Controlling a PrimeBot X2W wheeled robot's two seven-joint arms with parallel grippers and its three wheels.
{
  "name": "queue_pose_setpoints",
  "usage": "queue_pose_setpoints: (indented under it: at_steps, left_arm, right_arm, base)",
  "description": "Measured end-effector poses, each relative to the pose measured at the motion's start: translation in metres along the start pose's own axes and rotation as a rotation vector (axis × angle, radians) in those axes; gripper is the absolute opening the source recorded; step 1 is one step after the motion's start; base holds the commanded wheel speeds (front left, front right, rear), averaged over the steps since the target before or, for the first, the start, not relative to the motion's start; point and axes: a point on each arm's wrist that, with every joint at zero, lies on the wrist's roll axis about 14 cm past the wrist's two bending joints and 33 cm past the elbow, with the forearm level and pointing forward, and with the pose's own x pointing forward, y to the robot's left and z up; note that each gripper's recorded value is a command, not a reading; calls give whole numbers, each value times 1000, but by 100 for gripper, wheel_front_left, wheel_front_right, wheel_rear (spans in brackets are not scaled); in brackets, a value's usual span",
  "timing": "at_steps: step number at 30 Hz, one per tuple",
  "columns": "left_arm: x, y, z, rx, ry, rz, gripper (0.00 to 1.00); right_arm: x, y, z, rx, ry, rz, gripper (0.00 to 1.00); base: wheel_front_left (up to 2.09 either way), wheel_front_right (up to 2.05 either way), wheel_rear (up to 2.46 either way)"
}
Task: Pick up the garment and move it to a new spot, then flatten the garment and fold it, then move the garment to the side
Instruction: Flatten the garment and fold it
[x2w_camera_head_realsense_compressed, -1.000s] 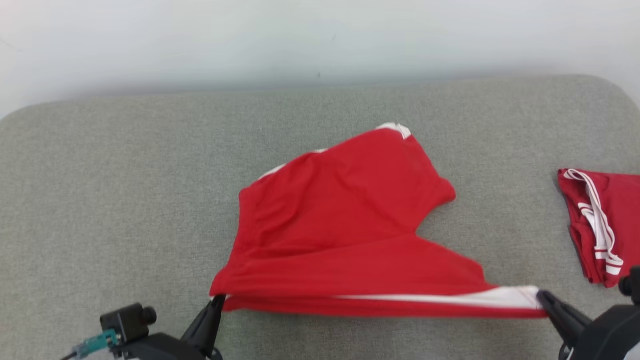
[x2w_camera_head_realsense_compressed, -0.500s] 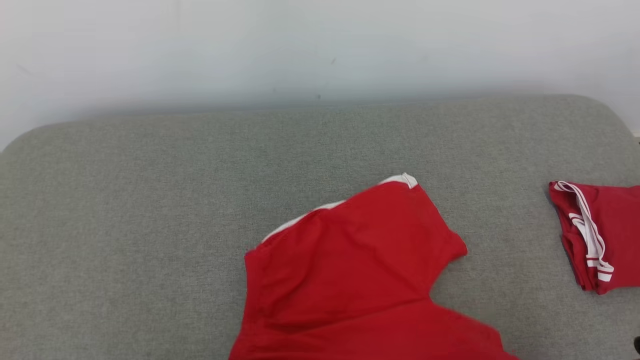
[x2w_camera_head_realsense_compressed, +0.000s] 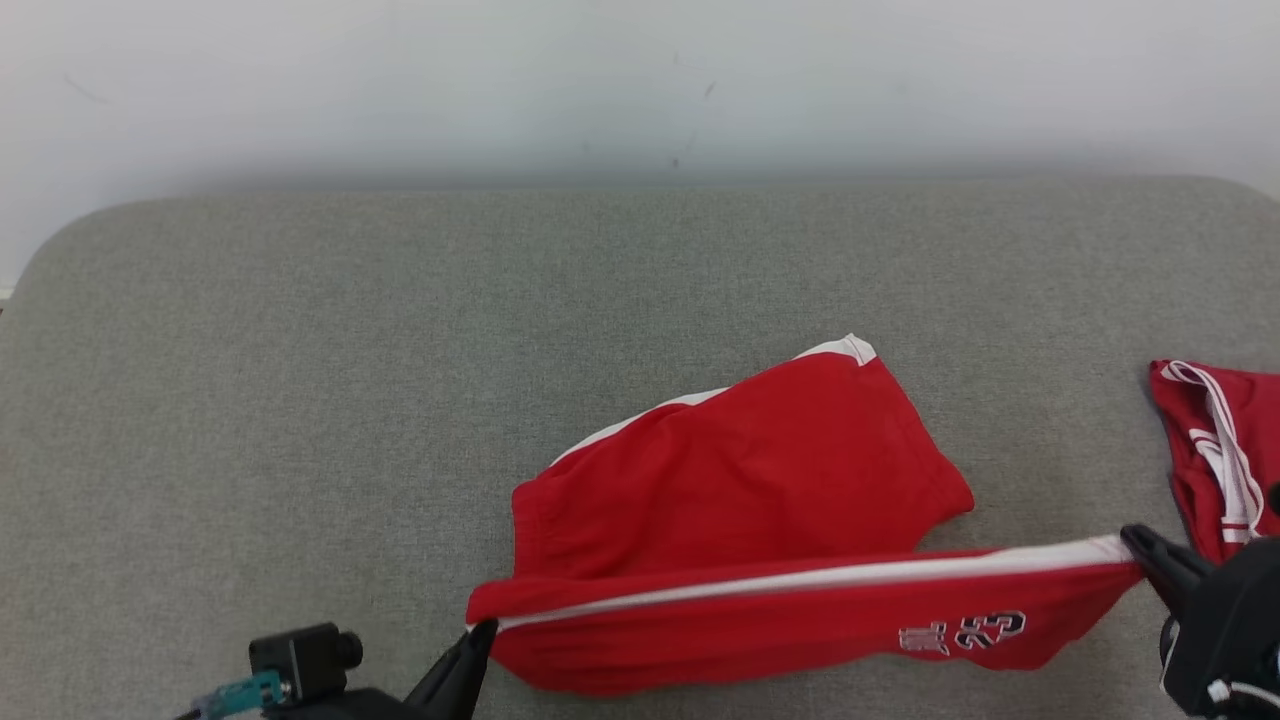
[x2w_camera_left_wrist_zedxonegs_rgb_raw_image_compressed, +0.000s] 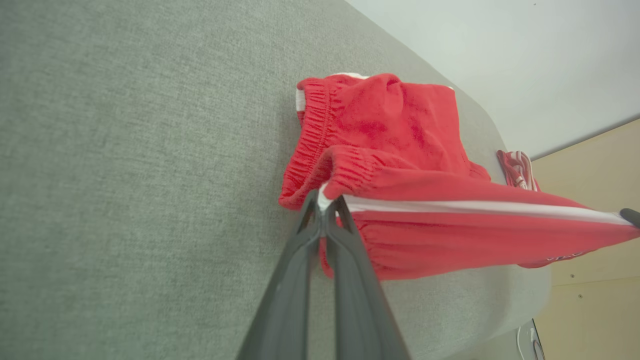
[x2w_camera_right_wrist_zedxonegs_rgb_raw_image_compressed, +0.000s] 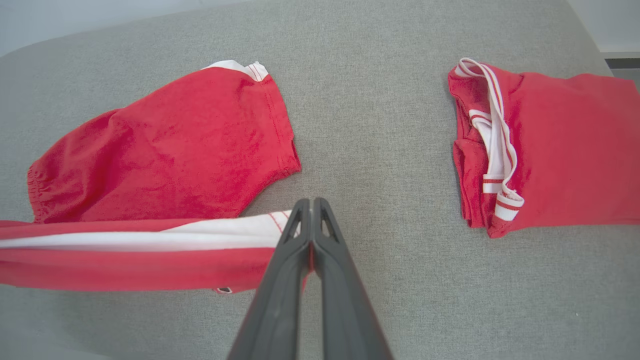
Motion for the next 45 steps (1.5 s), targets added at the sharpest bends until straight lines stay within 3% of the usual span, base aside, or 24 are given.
queue_pose_setpoints:
  at_steps: [13,26,35,36,37,38,39,45]
  left_arm:
    - [48,-7,43,6,-71,-15,0]
    - [86,7,53,3,-75,31,0]
    - [99,21,53,0,-73,76,0]
    - [100,22,52,-3,-71,81,0]
    - [100,22,52,-4,-71,82,30]
    - [101,23,53,-4,-77,84,56]
    - [101,23,55,-6,-84,86,100]
    - [100,22,58,-3,-107,84,100]
  right_arm:
    - [85,10,62,-189,8,26,0]
    - [162,25,92,-259,-48,50,0]
    - [205,42,93,-304,-70,79,0]
    - [208,43,92,-312,-67,77,23]
    - [211,44,91,-314,-63,79,100]
    - [214,45,90,-310,-63,82,100]
    - [215,46,89,-307,-63,84,100]
    - [213,53,94,-280,-82,113,100]
  base:
    - [0,0,0]
    - [0,0,0]
    - [0,0,0]
    - [0,0,0]
    - [0,0,0]
    - [0,0,0]
    - [0,0,0]
    - [0,0,0]
